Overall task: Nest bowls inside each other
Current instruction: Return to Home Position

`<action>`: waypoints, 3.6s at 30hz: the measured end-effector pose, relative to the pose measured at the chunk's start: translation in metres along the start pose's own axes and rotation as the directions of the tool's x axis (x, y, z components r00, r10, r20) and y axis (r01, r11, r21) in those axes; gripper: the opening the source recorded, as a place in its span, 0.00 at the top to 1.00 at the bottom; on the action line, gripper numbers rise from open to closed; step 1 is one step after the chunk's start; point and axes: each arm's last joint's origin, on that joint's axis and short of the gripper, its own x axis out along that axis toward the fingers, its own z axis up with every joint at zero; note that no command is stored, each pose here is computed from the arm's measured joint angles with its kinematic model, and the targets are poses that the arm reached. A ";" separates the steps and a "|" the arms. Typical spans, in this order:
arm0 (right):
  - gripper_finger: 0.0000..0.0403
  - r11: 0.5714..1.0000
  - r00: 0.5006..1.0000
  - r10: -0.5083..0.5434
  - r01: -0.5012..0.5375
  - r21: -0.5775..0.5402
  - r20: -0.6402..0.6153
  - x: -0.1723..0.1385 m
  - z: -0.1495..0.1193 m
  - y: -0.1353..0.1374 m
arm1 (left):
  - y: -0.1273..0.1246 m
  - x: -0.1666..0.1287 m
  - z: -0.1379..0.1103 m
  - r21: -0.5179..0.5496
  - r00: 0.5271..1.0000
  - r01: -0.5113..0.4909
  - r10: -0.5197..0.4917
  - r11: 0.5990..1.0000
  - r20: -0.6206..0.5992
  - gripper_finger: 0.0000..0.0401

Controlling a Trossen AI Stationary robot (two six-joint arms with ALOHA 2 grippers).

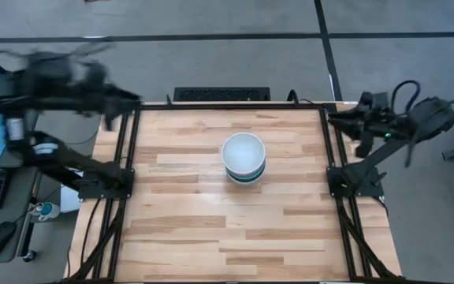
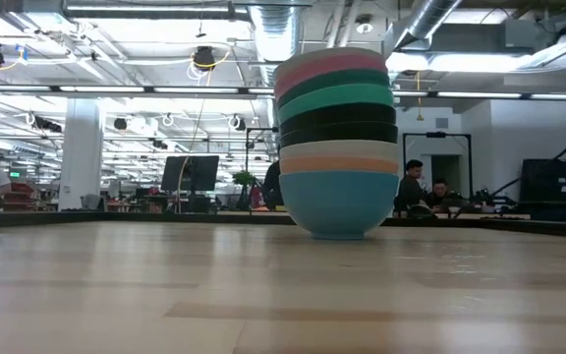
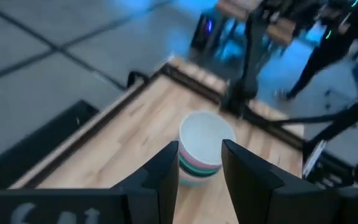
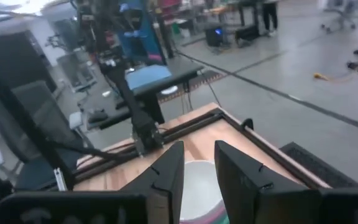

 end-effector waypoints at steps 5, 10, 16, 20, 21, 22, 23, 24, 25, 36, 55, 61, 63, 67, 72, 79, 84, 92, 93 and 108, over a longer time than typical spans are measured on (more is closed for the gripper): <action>0.72 0.990 0.997 0.073 -0.073 -0.119 -0.001 -0.009 -0.034 -0.022 | 0.009 -0.038 -0.026 0.098 0.996 0.066 -0.071 0.993 0.047 0.72; 0.72 0.987 0.986 0.147 -0.140 -0.074 0.084 -0.016 -0.070 -0.046 | 0.019 -0.051 -0.049 0.207 0.989 0.081 -0.105 0.975 0.107 0.72; 0.72 0.959 0.938 0.281 -0.263 -0.107 0.206 -0.013 -0.127 -0.067 | 0.040 -0.061 -0.106 0.175 0.982 0.144 -0.162 0.974 0.093 0.72; 0.72 0.940 0.897 0.339 -0.311 -0.142 0.283 -0.003 -0.160 -0.067 | 0.050 -0.051 -0.142 0.175 0.948 0.240 -0.269 0.955 0.167 0.72; 0.72 0.942 0.910 0.327 -0.291 -0.169 0.254 0.002 -0.167 -0.064 | 0.054 -0.049 -0.152 0.182 0.938 0.263 -0.295 0.947 0.180 0.72; 0.72 0.937 0.915 0.333 -0.294 -0.186 0.229 0.005 -0.173 -0.063 | 0.056 -0.045 -0.160 0.191 0.927 0.280 -0.316 0.941 0.199 0.72; 0.72 0.930 0.905 0.357 -0.323 -0.174 0.232 0.005 -0.172 -0.062 | 0.057 -0.038 -0.167 0.200 0.916 0.297 -0.338 0.934 0.215 0.72; 0.72 0.928 0.896 0.370 -0.342 -0.152 0.244 0.005 -0.171 -0.060 | 0.060 -0.032 -0.176 0.205 0.908 0.316 -0.358 0.926 0.216 0.72; 0.72 0.930 0.901 0.364 -0.339 -0.141 0.237 0.008 -0.174 -0.058 | 0.062 -0.024 -0.185 0.208 0.904 0.335 -0.376 0.919 0.204 0.72; 0.72 0.925 0.899 0.375 -0.346 -0.160 0.225 0.018 -0.185 -0.050 | 0.076 0.011 -0.247 0.359 0.719 0.538 -0.638 0.762 0.277 0.72; 0.72 0.957 0.963 0.260 -0.248 -0.147 0.066 0.038 -0.226 -0.048 | 0.081 0.107 -0.292 0.396 0.647 0.640 -0.740 0.658 0.184 0.72; 0.72 0.955 0.964 0.256 -0.240 -0.173 0.073 0.042 -0.233 -0.046 | 0.086 0.130 -0.309 0.389 0.617 0.657 -0.757 0.646 0.215 0.72; 0.72 0.964 0.970 0.229 -0.215 -0.159 0.078 0.043 -0.235 -0.047 | 0.086 0.133 -0.312 0.390 0.607 0.660 -0.761 0.643 0.229 0.72; 0.72 0.982 0.983 0.167 -0.159 -0.102 0.078 0.046 -0.241 -0.049 | 0.088 0.138 -0.315 0.373 0.595 0.651 -0.750 0.661 0.289 0.72; 0.72 0.988 0.990 0.126 -0.120 -0.098 0.063 0.052 -0.255 -0.049 | 0.090 0.140 -0.314 0.341 0.642 0.591 -0.683 0.731 0.350 0.72; 0.72 0.990 0.993 0.100 -0.094 -0.109 0.057 0.053 -0.259 -0.050 | 0.092 0.142 -0.314 0.307 0.675 0.561 -0.640 0.768 0.368 0.72; 0.72 0.993 0.997 0.028 -0.019 -0.117 0.071 0.054 -0.260 -0.052 | 0.095 0.147 -0.318 0.263 0.735 0.505 -0.569 0.822 0.369 0.72; 0.72 0.988 0.999 -0.009 0.017 -0.151 0.051 0.056 -0.269 -0.054 | 0.099 0.156 -0.328 0.232 0.774 0.474 -0.527 0.850 0.352 0.72; 0.72 0.986 0.999 -0.027 0.034 -0.161 0.047 0.058 -0.274 -0.055 | 0.099 0.156 -0.328 0.236 0.773 0.472 -0.528 0.849 0.353 0.72; 0.72 0.985 0.999 -0.021 0.028 -0.171 0.041 0.066 -0.294 -0.053 | 0.100 0.159 -0.332 0.204 0.797 0.472 -0.514 0.857 0.317 0.72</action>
